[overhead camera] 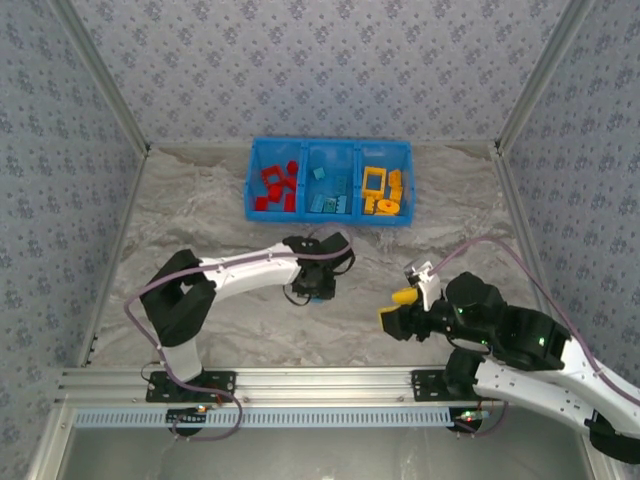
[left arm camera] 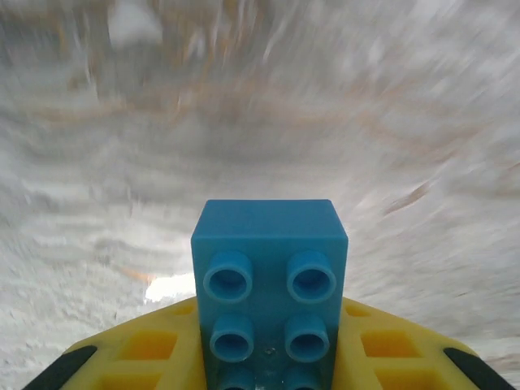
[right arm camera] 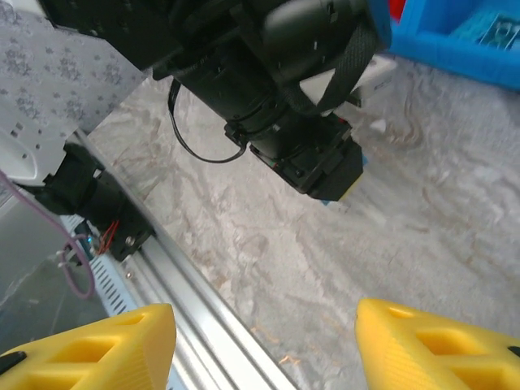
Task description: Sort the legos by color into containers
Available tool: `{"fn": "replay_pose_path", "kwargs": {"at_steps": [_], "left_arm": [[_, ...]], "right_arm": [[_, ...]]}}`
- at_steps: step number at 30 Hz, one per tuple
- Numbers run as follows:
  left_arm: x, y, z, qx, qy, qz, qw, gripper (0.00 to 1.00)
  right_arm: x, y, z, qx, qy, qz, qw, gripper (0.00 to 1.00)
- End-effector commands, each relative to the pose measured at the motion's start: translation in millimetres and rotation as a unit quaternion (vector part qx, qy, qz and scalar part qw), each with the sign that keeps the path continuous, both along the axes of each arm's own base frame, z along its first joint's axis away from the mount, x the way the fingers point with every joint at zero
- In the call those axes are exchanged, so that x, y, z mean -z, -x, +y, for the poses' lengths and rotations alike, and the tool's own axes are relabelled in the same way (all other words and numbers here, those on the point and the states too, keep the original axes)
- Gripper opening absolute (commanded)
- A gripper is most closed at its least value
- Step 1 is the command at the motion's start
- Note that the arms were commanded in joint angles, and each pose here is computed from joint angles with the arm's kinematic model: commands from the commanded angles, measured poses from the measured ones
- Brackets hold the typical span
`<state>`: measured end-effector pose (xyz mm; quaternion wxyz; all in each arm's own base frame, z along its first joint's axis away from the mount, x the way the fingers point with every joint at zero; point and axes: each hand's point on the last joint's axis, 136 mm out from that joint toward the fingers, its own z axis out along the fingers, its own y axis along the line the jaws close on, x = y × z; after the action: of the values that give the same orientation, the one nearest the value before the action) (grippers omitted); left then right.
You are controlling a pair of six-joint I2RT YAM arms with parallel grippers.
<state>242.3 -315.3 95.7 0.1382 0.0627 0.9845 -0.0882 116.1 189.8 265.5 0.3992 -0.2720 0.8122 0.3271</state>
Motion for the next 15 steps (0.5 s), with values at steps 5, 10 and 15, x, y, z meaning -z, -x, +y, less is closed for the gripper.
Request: {"fn": "replay_pose_path", "kwargs": {"at_steps": [5, 10, 15], "left_arm": [[-69, -82, 2, 0.006, 0.029, -0.069, 0.997, 0.32], [-91, -138, -11, 0.023, 0.063, -0.103, 0.992, 0.32], [-99, -189, -21, 0.025, 0.068, -0.137, 0.988, 0.32]], "right_arm": [[-65, -64, 12, 0.087, 0.013, -0.204, 0.975, 0.64], [-83, -110, 18, 0.168, 0.052, -0.262, 0.949, 0.65], [-78, -160, 17, 0.224, 0.044, -0.239, 0.944, 0.65]]}}
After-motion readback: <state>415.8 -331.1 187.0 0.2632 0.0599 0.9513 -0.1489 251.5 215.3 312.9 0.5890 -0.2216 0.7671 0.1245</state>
